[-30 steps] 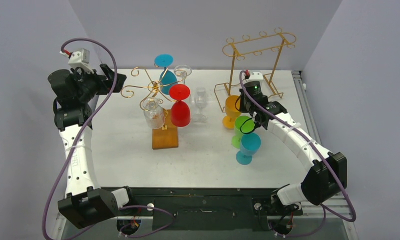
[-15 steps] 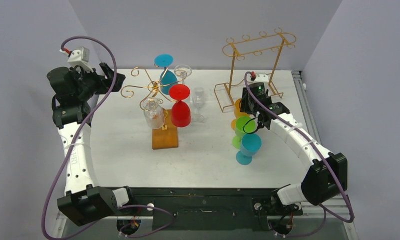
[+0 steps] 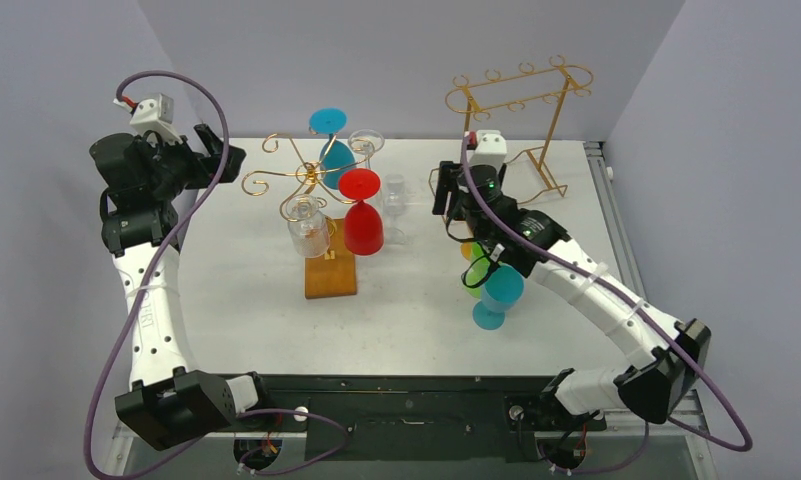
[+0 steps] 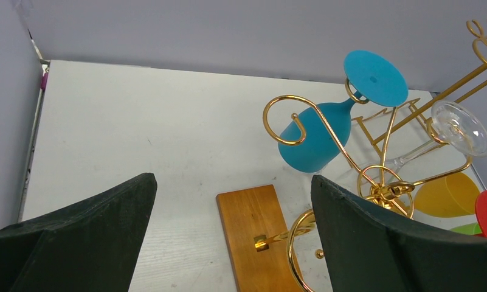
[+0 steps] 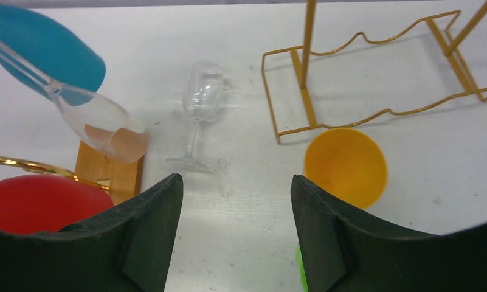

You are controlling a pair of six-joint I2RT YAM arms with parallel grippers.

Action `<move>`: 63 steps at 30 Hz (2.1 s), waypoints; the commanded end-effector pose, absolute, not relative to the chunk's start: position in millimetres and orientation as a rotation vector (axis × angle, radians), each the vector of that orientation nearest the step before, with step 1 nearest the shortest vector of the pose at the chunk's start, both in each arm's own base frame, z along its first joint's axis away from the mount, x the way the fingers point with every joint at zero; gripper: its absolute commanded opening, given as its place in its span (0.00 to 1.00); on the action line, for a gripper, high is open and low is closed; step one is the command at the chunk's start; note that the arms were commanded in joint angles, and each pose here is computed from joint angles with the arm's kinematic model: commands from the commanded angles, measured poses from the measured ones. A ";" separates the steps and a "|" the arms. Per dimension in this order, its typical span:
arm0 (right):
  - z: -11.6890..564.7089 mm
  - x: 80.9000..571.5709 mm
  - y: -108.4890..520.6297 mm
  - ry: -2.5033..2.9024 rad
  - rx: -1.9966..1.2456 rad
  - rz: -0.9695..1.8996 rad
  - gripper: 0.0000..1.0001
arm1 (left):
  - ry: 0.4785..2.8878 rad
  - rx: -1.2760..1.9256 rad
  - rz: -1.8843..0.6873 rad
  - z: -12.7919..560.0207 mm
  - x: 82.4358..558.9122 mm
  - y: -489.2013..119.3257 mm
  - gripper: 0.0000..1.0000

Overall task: Place the wine glass upside down on the wine glass rack
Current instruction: Pick up the wine glass at the center of the board.

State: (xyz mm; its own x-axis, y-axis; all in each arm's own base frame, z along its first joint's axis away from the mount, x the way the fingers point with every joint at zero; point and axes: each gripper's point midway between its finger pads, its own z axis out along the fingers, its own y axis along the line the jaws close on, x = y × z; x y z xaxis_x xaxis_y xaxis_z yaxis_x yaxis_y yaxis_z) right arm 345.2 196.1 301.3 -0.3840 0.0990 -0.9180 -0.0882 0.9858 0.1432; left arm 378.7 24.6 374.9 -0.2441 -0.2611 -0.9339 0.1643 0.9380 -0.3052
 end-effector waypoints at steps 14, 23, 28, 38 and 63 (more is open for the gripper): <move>211.1 436.2 307.6 2.045 0.127 0.347 0.55 | 1.734 -0.047 -0.417 399.0 375.4 21.2 0.96; 169.0 483.4 330.5 1.994 0.218 0.481 0.53 | 1.746 -0.059 -0.454 395.1 377.4 18.5 0.96; 140.3 492.7 337.8 2.030 0.262 0.466 0.52 | 1.757 -0.052 -0.444 392.5 374.1 18.3 0.96; 85.8 491.4 343.8 2.138 0.266 0.399 0.51 | 1.754 -0.043 -0.438 394.7 371.4 17.4 0.96; 81.4 432.6 307.6 2.142 0.248 0.453 0.00 | 1.718 0.012 -0.448 413.9 363.1 9.6 0.96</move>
State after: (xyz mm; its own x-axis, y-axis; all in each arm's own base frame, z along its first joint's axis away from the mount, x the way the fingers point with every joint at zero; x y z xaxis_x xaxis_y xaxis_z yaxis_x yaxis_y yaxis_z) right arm 434.3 306.4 32.0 -0.6393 0.3032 -0.7067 0.0690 0.9379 0.3400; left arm 371.9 14.8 377.4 -0.2898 -0.2768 -0.9162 0.1970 0.9195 -0.3402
